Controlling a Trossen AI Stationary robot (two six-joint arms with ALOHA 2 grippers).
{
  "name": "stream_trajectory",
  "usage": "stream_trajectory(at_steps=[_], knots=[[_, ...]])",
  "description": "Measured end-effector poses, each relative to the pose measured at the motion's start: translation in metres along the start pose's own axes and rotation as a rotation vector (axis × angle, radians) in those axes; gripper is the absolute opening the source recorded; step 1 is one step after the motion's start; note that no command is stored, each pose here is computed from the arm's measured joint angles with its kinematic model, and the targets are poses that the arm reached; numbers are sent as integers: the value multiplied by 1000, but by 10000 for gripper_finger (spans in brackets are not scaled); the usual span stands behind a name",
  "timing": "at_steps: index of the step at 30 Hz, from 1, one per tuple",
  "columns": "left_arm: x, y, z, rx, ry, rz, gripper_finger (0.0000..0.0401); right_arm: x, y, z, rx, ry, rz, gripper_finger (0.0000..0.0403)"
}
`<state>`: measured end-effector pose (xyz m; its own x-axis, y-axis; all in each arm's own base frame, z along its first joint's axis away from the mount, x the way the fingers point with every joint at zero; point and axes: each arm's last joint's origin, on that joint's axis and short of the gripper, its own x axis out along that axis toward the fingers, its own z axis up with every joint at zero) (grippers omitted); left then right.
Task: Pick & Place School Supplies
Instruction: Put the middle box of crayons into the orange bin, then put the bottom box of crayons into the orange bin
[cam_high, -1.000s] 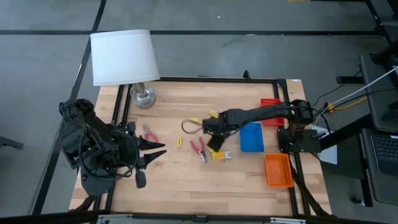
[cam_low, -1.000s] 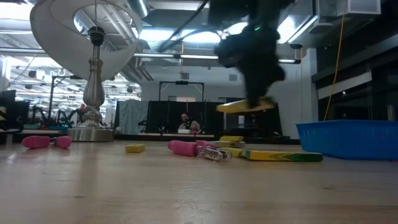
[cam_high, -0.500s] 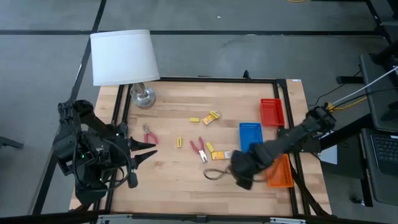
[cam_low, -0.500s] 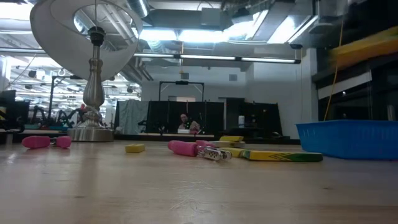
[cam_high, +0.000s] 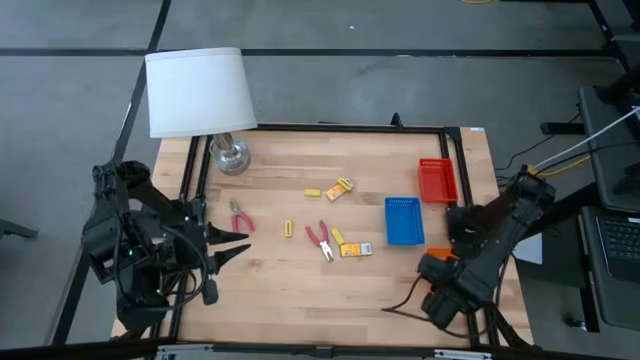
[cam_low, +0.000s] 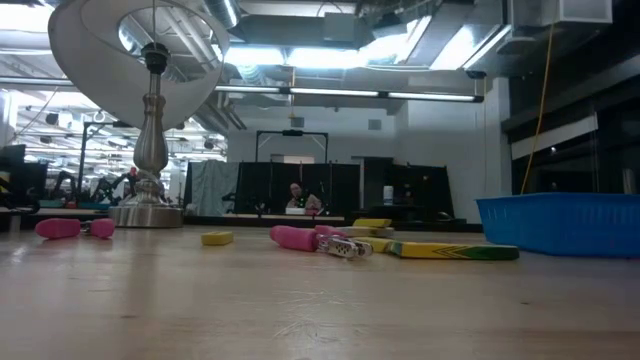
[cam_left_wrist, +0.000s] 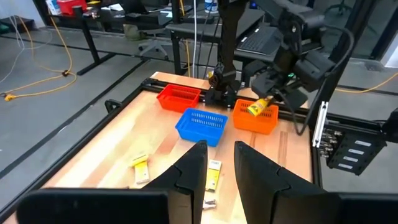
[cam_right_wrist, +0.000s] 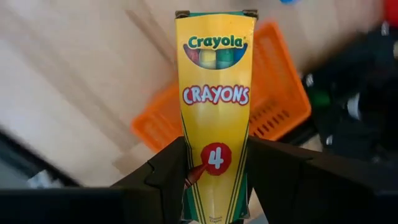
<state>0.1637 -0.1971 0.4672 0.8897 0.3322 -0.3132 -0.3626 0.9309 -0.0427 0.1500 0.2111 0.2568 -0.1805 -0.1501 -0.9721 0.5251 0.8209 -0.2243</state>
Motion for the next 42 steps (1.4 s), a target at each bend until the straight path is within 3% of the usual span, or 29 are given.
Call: stream_trajectory(at_steps=[8, 12, 28, 38, 42], knots=[[0, 0, 0, -22, -6, 0, 77, 35, -19, -18, 341, 39, 125, 155], [1, 0, 1, -30, -10, 5, 77, 45, -26, -20, 441, 35, 134, 155], [6, 1, 3, -41, -13, 22, 77, 75, -28, -10, 548, -10, 148, 160], [6, 1, 3, -51, -13, 22, 77, 75, -31, -1, 566, -54, 124, 238], [6, 1, 3, -52, -15, 23, 77, 70, -28, 0, 566, -62, 156, 250]])
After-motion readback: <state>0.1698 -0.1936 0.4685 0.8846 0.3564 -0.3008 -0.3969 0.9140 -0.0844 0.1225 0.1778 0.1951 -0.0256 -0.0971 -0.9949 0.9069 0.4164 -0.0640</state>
